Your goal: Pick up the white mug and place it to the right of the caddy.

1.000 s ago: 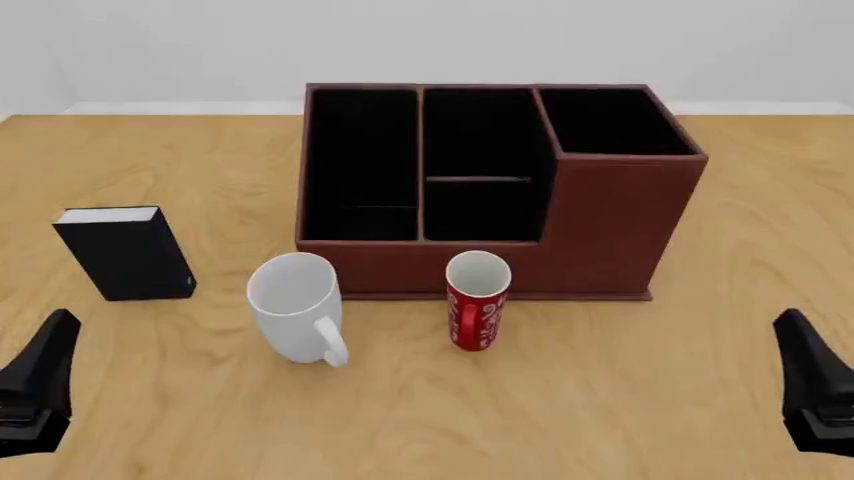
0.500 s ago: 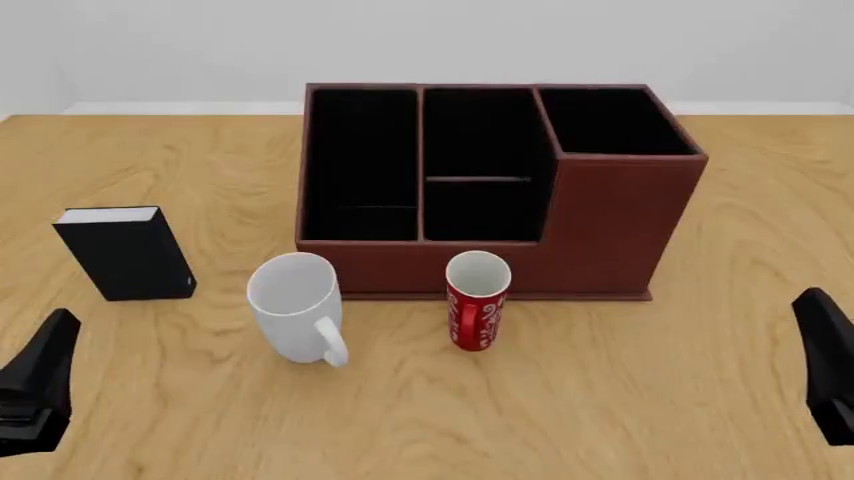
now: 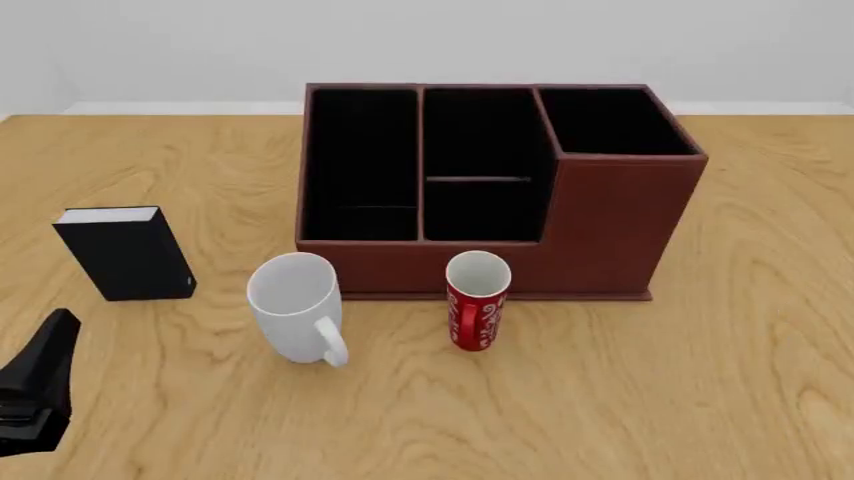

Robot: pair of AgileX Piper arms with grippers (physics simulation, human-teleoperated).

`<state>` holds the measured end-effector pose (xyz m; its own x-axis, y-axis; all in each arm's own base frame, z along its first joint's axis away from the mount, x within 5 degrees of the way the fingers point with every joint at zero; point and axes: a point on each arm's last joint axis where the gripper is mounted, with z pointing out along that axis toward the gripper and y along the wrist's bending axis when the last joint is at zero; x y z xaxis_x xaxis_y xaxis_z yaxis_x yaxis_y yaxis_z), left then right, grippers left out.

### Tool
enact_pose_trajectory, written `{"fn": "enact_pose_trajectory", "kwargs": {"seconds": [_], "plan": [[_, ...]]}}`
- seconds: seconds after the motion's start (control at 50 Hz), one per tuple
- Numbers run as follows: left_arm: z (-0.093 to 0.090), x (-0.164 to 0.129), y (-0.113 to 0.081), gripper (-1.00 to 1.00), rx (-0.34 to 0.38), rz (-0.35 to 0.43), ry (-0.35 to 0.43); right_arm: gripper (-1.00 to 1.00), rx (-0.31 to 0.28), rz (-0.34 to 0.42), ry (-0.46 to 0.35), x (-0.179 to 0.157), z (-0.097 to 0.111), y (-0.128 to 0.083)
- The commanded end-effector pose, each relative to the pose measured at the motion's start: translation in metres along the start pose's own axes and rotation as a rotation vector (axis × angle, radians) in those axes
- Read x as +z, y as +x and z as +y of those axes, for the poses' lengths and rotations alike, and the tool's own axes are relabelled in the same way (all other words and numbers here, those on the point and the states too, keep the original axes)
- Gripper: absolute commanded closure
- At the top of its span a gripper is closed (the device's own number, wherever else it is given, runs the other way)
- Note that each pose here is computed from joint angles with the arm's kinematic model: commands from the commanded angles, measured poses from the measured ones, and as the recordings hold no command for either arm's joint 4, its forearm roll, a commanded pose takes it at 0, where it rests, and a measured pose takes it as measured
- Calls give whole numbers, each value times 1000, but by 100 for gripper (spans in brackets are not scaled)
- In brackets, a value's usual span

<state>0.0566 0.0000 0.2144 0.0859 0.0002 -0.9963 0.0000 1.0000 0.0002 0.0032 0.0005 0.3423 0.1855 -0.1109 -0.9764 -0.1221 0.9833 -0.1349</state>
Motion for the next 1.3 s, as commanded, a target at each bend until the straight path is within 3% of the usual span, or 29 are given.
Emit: {"fn": "enact_pose_trajectory", "kwargs": {"seconds": [0.02,0.22,0.46,0.66,0.88,0.96,1.3], "plan": [[0,0,0,-100,0,0,0,-100,-64,41,-70,-2,-4,-30],[0,0,0,-100,0,0,0,-100,-105,92,-171,5,-7,-49],[0,0,0,-100,0,0,0,-100,-162,174,-301,28,0,-47],[0,0,0,-100,0,0,0,-100,-201,180,-369,40,4,-51],[0,0,0,-100,0,0,0,-100,-185,184,-460,62,16,-55],[0,0,0,-100,0,0,0,-100,-145,202,-506,75,26,-55],[0,0,0,-100,0,0,0,-100,-103,262,-579,115,56,-52]]}}
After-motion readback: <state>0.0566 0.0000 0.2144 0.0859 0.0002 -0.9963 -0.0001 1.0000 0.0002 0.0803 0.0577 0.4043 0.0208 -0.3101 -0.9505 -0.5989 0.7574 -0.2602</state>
